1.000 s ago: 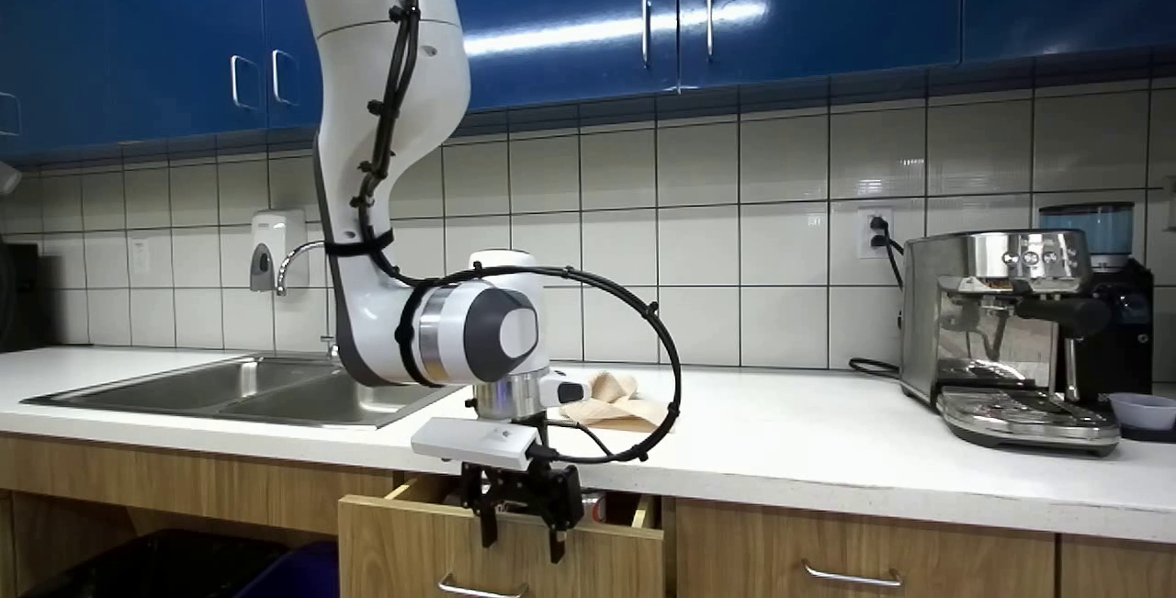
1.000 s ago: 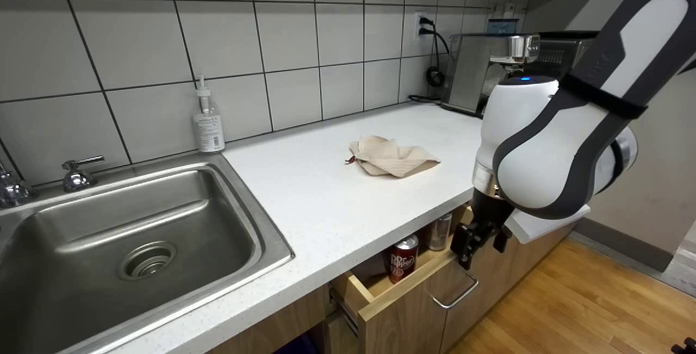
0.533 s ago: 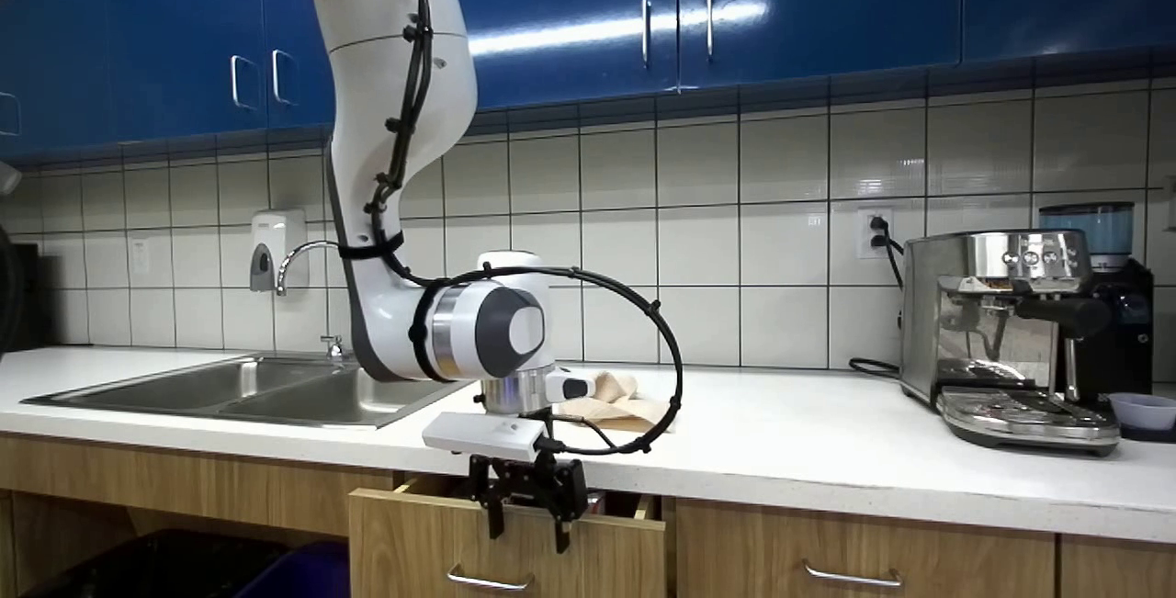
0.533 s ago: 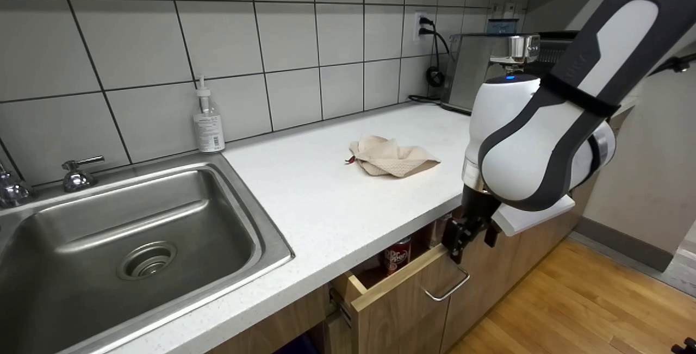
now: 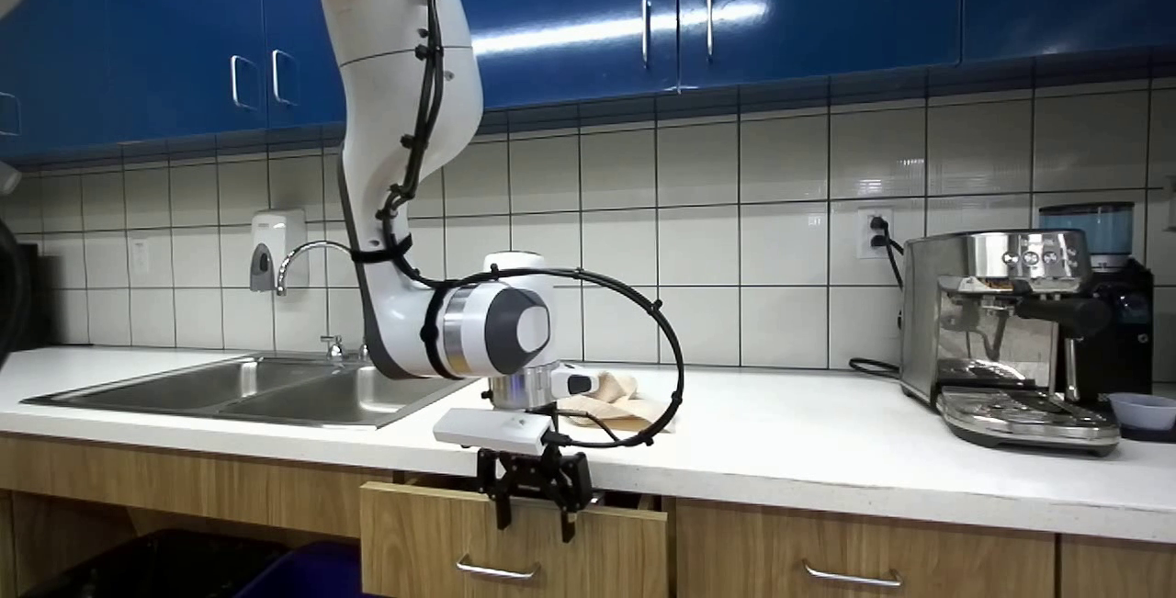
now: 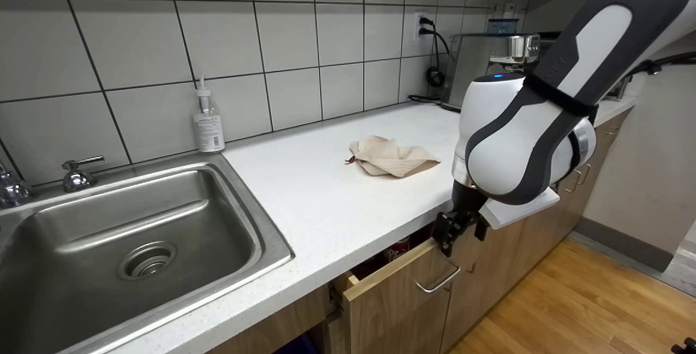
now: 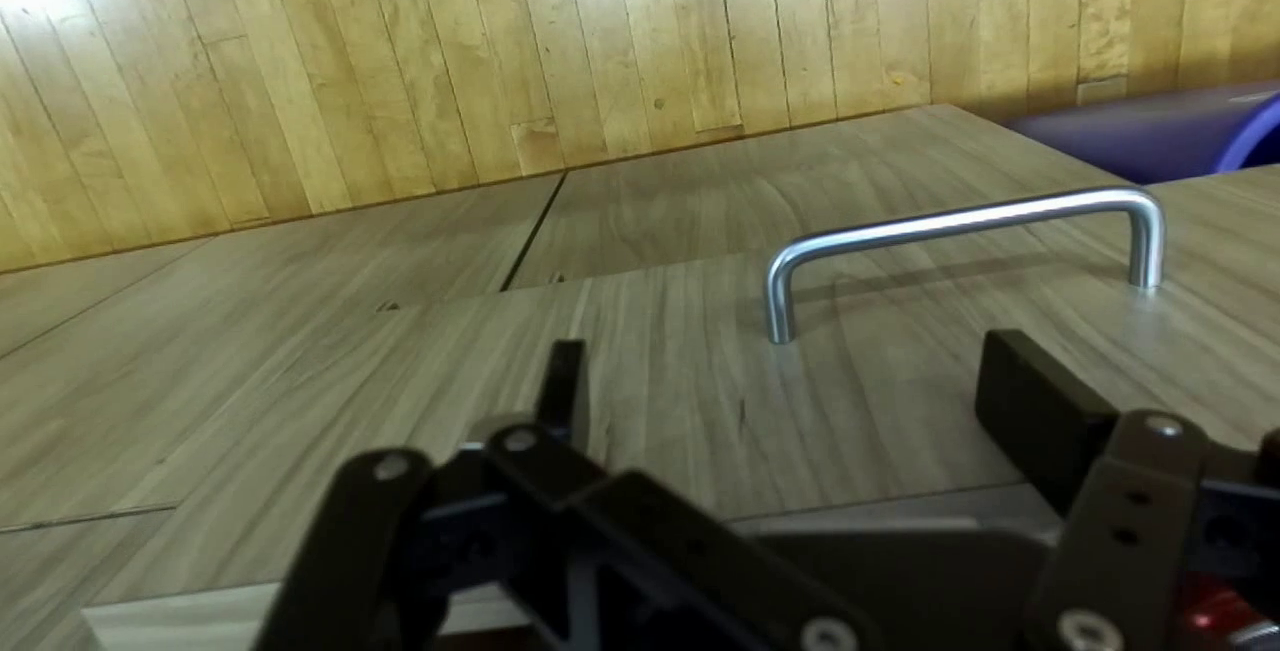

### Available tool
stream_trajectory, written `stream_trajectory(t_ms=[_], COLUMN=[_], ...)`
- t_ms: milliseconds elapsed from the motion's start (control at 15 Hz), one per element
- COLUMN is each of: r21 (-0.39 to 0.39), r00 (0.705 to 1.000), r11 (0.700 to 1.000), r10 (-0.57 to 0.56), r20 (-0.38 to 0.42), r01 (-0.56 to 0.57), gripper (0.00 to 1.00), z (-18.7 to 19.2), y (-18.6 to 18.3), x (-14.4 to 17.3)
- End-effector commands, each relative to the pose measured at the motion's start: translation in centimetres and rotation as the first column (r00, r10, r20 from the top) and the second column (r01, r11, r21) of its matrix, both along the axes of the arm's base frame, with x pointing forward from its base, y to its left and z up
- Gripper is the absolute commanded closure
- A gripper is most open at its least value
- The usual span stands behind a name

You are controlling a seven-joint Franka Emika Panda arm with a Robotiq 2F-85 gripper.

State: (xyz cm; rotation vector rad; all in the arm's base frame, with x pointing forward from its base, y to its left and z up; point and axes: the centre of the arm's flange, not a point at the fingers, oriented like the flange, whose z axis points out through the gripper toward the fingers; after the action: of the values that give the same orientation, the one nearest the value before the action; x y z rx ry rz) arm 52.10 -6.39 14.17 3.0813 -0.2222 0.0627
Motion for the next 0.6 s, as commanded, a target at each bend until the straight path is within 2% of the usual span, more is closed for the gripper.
stream_trajectory(t_ms=[0, 533], r21=[0.008, 0.013], r00=[1.0, 0.999], r11=[1.0, 1.0], r10=[-0.012, -0.015], r20=[0.028, 0.034], r01=[0.011, 0.015], gripper=[0.0, 0.0], z=[-0.01, 0.23], y=[-0.59, -0.65], x=[2.4, 1.96])
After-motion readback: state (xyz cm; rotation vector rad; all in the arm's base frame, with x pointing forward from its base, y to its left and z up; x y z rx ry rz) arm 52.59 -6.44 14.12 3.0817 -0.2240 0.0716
